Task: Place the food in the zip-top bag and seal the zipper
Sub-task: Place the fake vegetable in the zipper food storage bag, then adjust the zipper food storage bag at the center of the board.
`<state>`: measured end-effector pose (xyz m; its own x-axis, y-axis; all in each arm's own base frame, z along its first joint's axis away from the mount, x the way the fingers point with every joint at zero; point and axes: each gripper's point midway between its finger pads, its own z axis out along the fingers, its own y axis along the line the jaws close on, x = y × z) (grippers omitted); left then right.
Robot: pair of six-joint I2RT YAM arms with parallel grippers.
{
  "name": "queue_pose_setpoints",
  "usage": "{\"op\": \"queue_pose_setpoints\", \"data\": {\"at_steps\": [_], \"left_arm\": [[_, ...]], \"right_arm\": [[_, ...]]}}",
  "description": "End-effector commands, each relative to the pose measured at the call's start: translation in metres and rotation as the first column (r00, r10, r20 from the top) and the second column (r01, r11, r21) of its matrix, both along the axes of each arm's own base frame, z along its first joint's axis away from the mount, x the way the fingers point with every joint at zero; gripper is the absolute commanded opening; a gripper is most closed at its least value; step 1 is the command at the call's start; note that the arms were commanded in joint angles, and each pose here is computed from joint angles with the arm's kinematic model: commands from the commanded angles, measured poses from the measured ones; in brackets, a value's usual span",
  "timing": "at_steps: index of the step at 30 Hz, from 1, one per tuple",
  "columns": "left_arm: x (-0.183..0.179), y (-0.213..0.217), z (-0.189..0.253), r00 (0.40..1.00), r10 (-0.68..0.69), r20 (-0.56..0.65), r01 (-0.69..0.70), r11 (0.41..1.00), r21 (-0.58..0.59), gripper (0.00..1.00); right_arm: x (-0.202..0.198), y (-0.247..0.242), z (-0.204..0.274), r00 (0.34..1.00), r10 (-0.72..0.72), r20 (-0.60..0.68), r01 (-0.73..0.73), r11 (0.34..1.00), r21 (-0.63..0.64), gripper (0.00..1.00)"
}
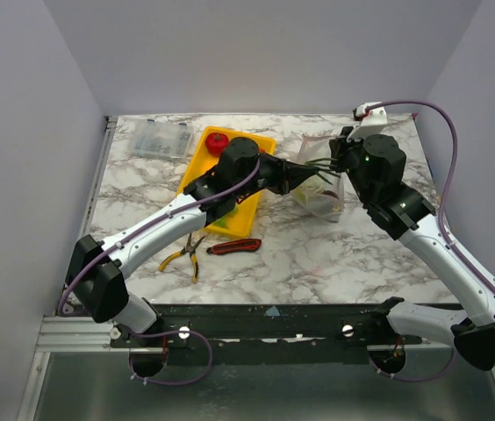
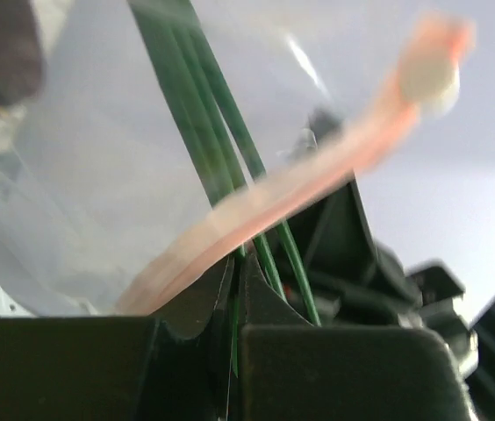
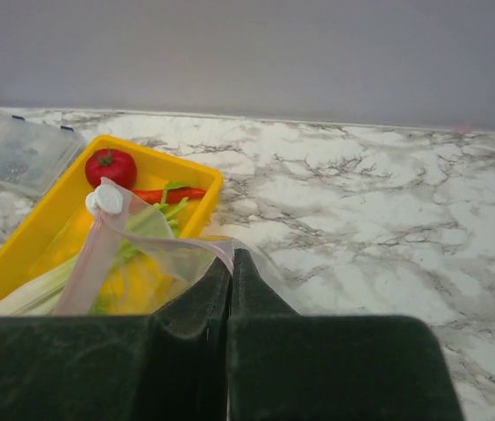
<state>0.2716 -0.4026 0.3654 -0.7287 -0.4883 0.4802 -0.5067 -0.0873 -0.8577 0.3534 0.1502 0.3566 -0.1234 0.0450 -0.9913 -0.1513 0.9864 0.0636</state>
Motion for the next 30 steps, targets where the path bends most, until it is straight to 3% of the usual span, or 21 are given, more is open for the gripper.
{"op": "queue_pose_setpoints", "data": {"at_steps": [1,6,10,14,18,22,26,30], "left_arm": [[0.045,0.017,-0.025,0.971,0.192,-0.146,-0.182,0.980,0.078,0.00],[0.031,0.026,-0.042,0.986,0.153,-0.058,-0.142,0.976,0.162,0.02],[0.022,0.048,-0.023,0.981,0.115,0.155,-0.148,0.964,0.222,0.56],[-0.003,0.065,0.027,0.906,-0.034,0.422,-0.103,0.949,0.299,0.78],[-0.028,0.094,0.042,0.767,-0.195,0.612,-0.122,0.891,0.437,0.82],[-0.042,0.103,0.032,0.686,-0.281,0.671,-0.103,0.876,0.471,0.80],[-0.047,0.089,0.015,0.666,-0.360,0.653,-0.064,0.845,0.531,0.79],[-0.035,0.078,-0.002,0.667,-0.404,0.626,-0.073,0.800,0.595,0.71]], "right_arm": [[-0.009,0.012,0.036,0.997,0.054,0.050,-0.060,0.989,0.132,0.01],[-0.004,0.013,0.040,0.999,0.034,0.042,-0.040,0.986,0.165,0.01],[-0.004,0.016,0.047,0.998,0.043,0.044,-0.051,0.983,0.179,0.01],[-0.006,0.015,0.043,0.999,0.042,-0.009,-0.039,0.985,0.170,0.01],[-0.014,0.016,0.042,0.996,0.057,-0.067,-0.043,0.982,0.183,0.01],[-0.021,0.017,0.042,0.992,0.068,-0.105,-0.045,0.978,0.203,0.01],[-0.024,0.019,0.043,0.990,0.084,-0.115,-0.057,0.974,0.221,0.01],[-0.025,0.020,0.043,0.988,0.091,-0.126,-0.060,0.972,0.225,0.01]]}}
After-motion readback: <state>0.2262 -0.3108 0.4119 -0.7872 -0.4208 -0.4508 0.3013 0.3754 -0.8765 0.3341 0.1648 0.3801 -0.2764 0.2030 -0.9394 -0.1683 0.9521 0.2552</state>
